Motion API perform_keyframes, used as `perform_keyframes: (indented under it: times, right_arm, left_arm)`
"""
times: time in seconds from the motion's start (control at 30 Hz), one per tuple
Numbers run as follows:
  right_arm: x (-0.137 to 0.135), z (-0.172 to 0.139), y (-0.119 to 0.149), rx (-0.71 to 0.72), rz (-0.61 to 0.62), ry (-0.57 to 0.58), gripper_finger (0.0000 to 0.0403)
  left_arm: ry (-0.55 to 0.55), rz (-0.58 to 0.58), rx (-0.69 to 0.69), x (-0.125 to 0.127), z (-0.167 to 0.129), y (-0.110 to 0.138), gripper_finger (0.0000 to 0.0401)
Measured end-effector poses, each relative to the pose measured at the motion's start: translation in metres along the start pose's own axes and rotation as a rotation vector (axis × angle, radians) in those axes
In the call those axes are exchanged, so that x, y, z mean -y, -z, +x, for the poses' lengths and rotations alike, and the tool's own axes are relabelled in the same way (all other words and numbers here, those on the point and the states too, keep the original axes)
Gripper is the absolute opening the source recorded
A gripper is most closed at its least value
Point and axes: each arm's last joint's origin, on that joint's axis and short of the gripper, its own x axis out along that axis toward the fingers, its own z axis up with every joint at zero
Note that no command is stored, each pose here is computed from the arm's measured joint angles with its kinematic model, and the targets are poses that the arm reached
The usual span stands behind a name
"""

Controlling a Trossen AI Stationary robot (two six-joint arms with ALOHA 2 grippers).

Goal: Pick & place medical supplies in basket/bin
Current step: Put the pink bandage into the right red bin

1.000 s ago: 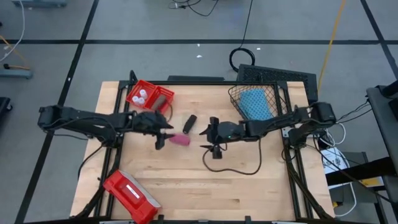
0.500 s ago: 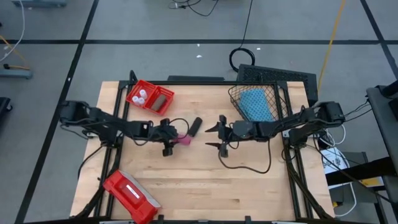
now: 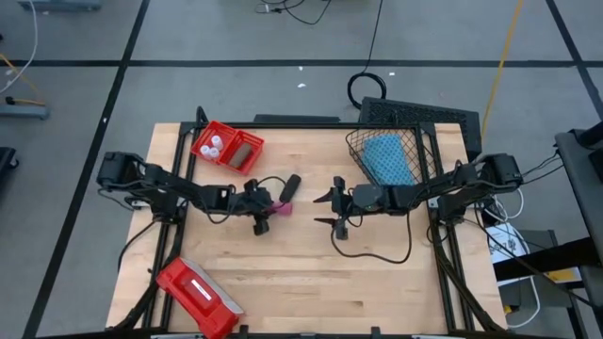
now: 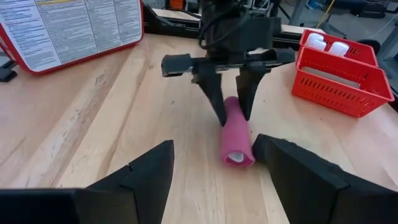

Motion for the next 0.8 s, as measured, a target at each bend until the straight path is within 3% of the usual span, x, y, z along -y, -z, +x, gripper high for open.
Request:
perform_keyframes:
  times: [0.17, 0.3, 0.43, 0.57, 0.8]
  right_arm:
    - [0.000, 0.000, 0.002, -0.018, -0.002, -0.002, 0.0242]
    - [0.000, 0.000, 0.002, -0.024, -0.007, -0.003, 0.0242]
    - [0.000, 0.000, 0.003, -0.032, -0.026, -0.004, 0.0242]
    - [0.000, 0.000, 0.003, -0.031, -0.027, -0.003, 0.0242]
    - [0.000, 0.000, 0.004, -0.040, -0.027, -0.004, 0.0242]
  left_arm:
    - [0.055, -0.142, 0.022, 0.000, -0.013, -0.010, 0.0061]
    - [0.071, -0.190, 0.127, 0.000, -0.045, -0.040, 0.0051]
    - [-0.058, -0.242, 0.198, -0.007, -0.085, -0.062, 0.0051]
    - [-0.281, -0.412, 0.268, -0.029, -0.123, -0.072, 0.0051]
    - [-0.554, -0.655, 0.244, -0.068, -0.128, -0.057, 0.0051]
